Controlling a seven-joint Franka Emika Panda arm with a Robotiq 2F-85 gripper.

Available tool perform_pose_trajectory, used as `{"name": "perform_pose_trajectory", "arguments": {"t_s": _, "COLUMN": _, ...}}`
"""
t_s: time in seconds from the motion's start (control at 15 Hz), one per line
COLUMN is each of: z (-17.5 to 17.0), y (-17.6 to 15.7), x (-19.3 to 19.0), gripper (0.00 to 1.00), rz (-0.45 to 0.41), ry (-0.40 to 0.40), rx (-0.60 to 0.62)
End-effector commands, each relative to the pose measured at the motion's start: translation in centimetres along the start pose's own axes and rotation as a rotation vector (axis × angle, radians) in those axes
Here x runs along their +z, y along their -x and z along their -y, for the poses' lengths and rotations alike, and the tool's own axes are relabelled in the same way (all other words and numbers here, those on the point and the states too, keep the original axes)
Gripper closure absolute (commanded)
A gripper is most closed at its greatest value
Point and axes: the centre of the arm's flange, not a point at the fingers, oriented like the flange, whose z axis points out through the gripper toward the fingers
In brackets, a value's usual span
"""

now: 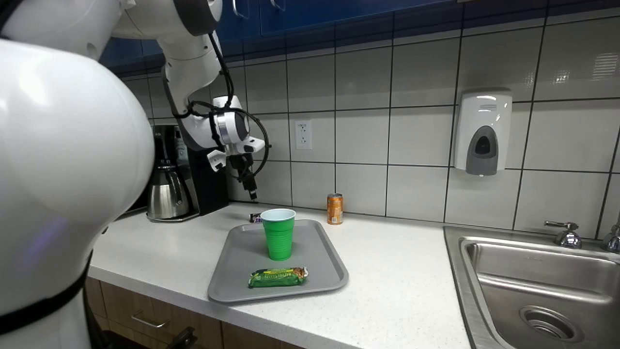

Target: Remove the chocolate bars from the tray

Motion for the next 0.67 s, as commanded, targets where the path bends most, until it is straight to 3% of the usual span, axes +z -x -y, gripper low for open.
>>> {"name": "perform_pose_trajectory", "arguments": {"t_s": 0.0, "z": -2.1, "y": 0.9, "x": -2.4, "gripper": 0.00, "rz": 0.064, "ry": -0.025, "rx": -0.054}}
{"name": "perform_pose_trajectory", "arguments": {"t_s": 0.6, "z": -4.8, "y": 2.7, "x": -4.5, "gripper": 0.00, "rz": 0.154, "ry": -0.036, "rx": -0.134}}
